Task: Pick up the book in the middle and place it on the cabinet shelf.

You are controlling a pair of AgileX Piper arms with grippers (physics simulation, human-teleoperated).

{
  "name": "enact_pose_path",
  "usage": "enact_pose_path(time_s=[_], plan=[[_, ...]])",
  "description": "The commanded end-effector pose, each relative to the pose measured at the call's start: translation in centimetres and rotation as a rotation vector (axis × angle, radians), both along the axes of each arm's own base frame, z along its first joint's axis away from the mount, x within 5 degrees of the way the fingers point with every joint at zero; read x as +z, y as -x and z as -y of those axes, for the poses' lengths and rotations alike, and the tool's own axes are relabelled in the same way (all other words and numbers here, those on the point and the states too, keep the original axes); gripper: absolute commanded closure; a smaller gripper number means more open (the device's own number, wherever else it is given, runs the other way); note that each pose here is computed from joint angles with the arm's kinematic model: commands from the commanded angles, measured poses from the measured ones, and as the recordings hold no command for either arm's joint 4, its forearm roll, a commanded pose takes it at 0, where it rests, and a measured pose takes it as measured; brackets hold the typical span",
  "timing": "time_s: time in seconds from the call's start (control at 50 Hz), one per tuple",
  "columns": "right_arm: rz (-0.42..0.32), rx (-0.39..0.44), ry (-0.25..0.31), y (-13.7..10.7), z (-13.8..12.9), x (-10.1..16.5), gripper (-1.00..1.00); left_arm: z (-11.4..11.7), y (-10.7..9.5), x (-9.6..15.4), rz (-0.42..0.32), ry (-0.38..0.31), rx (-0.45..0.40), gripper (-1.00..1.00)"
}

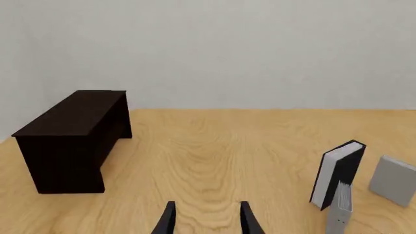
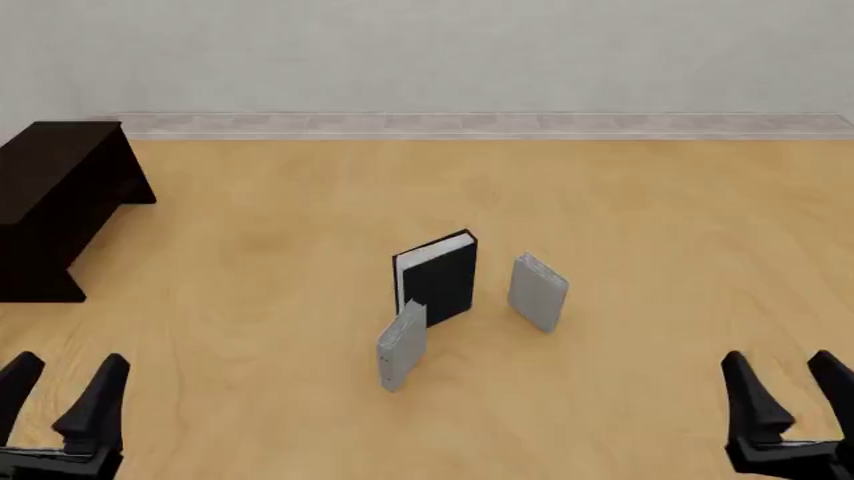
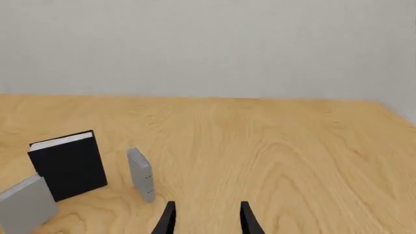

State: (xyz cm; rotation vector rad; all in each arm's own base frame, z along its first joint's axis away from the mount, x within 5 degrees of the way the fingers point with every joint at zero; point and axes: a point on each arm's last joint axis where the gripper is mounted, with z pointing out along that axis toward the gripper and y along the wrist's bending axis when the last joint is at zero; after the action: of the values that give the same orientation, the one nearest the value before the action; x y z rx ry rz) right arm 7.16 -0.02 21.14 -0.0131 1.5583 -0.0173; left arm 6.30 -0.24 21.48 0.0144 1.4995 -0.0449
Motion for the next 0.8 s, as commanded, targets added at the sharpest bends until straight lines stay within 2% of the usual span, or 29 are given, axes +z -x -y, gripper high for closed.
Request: enact_pose_path(time_s=[0.02,0.06,0.22,0.28,0.3,0.44,0.48,0.52,0.56,0.6,0.66,0.7,0.74,0.78,0.8], plan=[[0.072,0.001,-0.028,0.5,0.0,0.5,-1.0,0.0,0.8,0.4,0.041,0.0,-0.003,-1.0],[0.07,-0.002,-0.029,0.6,0.0,0.5,-1.0,0.2,0.8,0.6,0.05,-0.046,-0.043,-1.0],[0.079,-0.006,-0.042,1.5,0.0,0.2,-1.0,0.4,1.2,2.5,0.079,-0.023,-0.081,-1.0],[0.076,-0.006,-0.043,1.5,0.0,0.2,-1.0,0.2,1.6,3.8,0.107,0.029,-0.058,-1.0],[0.078,-0.007,-0.044,1.5,0.0,0.2,-1.0,0.3,1.7,4.1,0.11,-0.013,-0.075,-1.0],[0.081,-0.011,-0.051,1.5,0.1,0.2,-1.0,0.3,2.1,5.5,0.114,0.007,-0.082,-1.0],[0.082,-0.012,-0.053,1.5,0.1,0.3,-1.0,0.2,2.2,5.7,0.117,0.03,-0.08,-1.0],[0.083,-0.012,-0.054,1.5,0.1,0.3,-1.0,0.3,2.2,5.6,0.107,-0.011,-0.097,-1.0],[0.084,-0.012,-0.053,1.5,0.1,0.3,-1.0,0.4,2.0,5.8,0.093,0.017,-0.099,-1.0],[0.083,-0.012,-0.053,1.5,0.1,0.3,-1.0,0.4,1.7,6.1,0.087,0.009,-0.112,-1.0],[0.085,-0.013,-0.055,1.5,0.1,0.3,-1.0,0.7,0.5,6.5,0.041,0.072,-0.132,-1.0],[0.085,-0.013,-0.056,1.5,0.1,0.3,-1.0,1.0,-0.1,7.5,0.039,0.038,-0.152,-1.0],[0.085,-0.013,-0.056,1.5,0.1,0.3,-1.0,1.2,-0.6,8.0,0.038,0.04,-0.168,-1.0],[0.085,-0.013,-0.055,1.5,0.1,0.3,-1.0,1.6,-1.6,8.5,0.022,-0.001,-0.192,-1.0],[0.085,-0.013,-0.055,1.5,0.1,0.3,-1.0,1.6,-1.8,8.6,0.019,0.008,-0.188,-1.0]])
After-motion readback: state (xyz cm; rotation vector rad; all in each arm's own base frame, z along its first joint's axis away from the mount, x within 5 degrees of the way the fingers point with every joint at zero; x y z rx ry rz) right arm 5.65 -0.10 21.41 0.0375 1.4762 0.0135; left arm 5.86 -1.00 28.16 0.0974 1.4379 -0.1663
